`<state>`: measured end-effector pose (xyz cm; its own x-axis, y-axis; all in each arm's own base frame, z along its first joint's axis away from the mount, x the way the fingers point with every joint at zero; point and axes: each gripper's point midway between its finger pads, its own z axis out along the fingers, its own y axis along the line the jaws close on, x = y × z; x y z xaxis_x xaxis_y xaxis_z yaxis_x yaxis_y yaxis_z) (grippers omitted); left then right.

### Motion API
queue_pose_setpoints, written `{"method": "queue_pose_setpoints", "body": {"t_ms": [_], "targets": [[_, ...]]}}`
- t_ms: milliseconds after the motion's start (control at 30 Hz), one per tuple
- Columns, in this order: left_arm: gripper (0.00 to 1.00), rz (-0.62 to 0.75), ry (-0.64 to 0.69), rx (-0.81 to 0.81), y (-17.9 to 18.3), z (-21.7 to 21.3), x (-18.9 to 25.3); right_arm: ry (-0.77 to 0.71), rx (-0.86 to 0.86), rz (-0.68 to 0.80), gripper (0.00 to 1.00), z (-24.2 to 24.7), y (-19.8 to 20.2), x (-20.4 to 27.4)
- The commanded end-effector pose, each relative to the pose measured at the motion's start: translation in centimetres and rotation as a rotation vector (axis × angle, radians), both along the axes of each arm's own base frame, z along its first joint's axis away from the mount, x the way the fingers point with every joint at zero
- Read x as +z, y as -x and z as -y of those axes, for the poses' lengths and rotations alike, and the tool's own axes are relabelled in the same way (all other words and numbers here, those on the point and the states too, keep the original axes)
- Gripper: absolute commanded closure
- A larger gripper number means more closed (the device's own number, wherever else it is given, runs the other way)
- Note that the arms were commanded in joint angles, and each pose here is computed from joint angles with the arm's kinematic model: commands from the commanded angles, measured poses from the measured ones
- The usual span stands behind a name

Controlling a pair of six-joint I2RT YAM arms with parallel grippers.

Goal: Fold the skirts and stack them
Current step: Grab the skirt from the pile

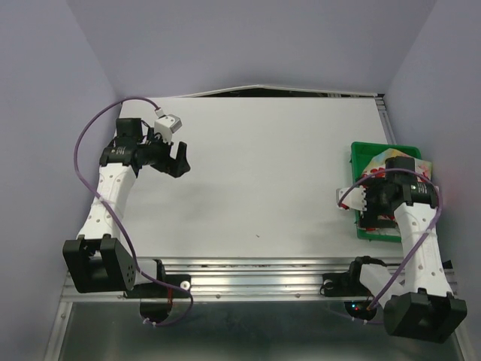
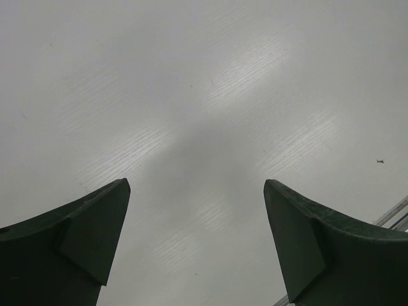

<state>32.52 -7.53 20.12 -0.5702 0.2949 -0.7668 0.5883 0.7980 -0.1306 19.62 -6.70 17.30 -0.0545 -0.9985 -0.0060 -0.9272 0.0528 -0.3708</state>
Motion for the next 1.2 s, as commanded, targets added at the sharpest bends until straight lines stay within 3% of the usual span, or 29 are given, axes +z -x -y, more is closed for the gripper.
{"method": "queue_pose_setpoints", "body": {"t_ms": [0, 233, 333, 367, 433, 467, 533, 867, 967, 1067, 1167], "targets": [[0.01, 0.013, 0.034, -0.024, 0.4, 0.8, 0.3, 0.016, 0.118, 0.115, 0.00, -0.5, -3.0, -0.7], [0.01, -0.007, 0.033, -0.007, 0.1, 0.7, -0.2, -0.047, 0.054, 0.163, 0.03, -0.7, -5.1, -3.5], [0.01, -0.019, 0.038, -0.006, 0.0, 0.7, -0.2, -0.121, -0.049, 0.237, 0.29, -0.7, -7.7, -2.0], [0.01, -0.019, 0.039, -0.009, -0.1, 0.8, -0.1, -0.153, -0.073, 0.254, 0.45, -0.9, -8.4, -1.2], [0.01, -0.015, 0.034, -0.003, -0.4, 0.7, 0.0, -0.214, -0.153, 0.299, 0.67, -0.9, -10.6, 1.6], [0.01, -0.009, 0.035, 0.000, -0.6, 0.7, 0.3, -0.258, -0.197, 0.327, 0.89, -1.0, -11.5, 2.8], [0.01, -0.003, 0.038, 0.008, -1.0, 0.7, 0.5, -0.309, -0.236, 0.353, 0.99, -1.1, -13.6, 4.6], [0.01, 0.051, 0.065, 0.077, -2.9, 0.4, 2.4, -0.675, -0.275, 0.833, 0.99, -2.9, -23.6, 25.6], [0.01, 0.102, 0.071, 0.141, -4.2, -0.2, 4.0, -0.924, -0.266, 0.977, 0.99, -5.1, -26.3, 33.8], [0.01, 0.141, 0.066, 0.179, -5.1, -0.7, 5.5, -1.072, -0.251, 1.029, 0.99, -7.9, -27.8, 37.5], [0.01, 0.175, 0.098, 0.191, -5.5, -1.0, 7.0, -1.262, -0.249, 0.980, 0.99, -12.4, -29.1, 39.2]]}}
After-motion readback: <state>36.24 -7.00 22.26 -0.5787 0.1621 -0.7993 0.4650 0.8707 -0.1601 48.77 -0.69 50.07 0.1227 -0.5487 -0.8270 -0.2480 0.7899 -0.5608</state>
